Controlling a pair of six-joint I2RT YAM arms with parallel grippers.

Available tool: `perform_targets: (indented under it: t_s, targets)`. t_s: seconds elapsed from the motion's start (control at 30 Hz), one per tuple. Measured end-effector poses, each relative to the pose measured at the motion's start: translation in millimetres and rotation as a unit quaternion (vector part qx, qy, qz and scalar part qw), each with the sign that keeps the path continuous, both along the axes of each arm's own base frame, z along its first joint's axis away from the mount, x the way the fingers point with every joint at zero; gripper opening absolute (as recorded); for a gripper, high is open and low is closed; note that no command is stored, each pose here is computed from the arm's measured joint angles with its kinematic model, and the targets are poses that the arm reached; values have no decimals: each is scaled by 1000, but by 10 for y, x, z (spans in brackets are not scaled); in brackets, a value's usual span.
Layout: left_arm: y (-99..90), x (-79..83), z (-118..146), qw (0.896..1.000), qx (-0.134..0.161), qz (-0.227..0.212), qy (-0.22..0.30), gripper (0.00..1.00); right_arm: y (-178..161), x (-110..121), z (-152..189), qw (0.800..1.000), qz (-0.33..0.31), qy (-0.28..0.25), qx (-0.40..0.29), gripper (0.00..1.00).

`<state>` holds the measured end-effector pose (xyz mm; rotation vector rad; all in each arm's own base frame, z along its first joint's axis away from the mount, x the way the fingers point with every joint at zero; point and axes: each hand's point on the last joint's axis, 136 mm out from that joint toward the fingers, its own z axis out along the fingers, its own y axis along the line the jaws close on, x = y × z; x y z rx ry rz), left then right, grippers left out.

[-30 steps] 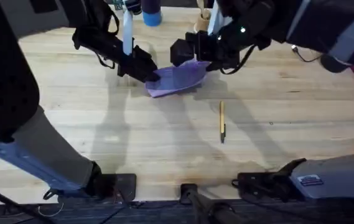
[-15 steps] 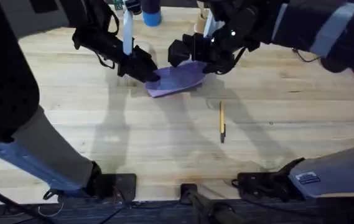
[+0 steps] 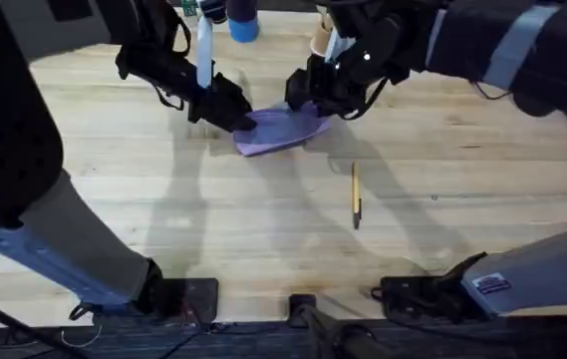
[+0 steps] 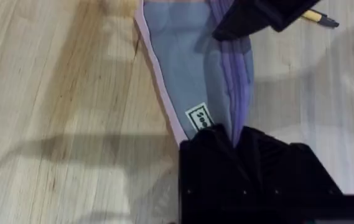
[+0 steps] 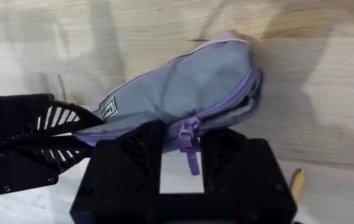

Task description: Unzip the bag, pick up the pens from the table one at a time and place them inside, then zip the bag closed.

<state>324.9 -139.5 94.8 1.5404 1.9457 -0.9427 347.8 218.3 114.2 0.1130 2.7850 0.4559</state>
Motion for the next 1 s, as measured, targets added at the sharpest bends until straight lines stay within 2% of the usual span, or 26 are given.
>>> perform_targets:
  t_s: [0.3,0.6,0.67,1.0]
  targets:
    - [1,-2,-1,1000,0,0,1,42,-38,-32,-24,1000,-3,8,-8,183]
    - [-5,-8,-1,1000,0,-1,1,42,-55,-53,2,1000,-4,8,-10,108]
    - [-5,-11,1,1000,0,-1,2,42,-64,-70,37,1000,-4,5,-8,48]
    - [-9,-17,6,1000,-2,-1,4,42,-90,-130,118,1000,-3,2,-4,32]
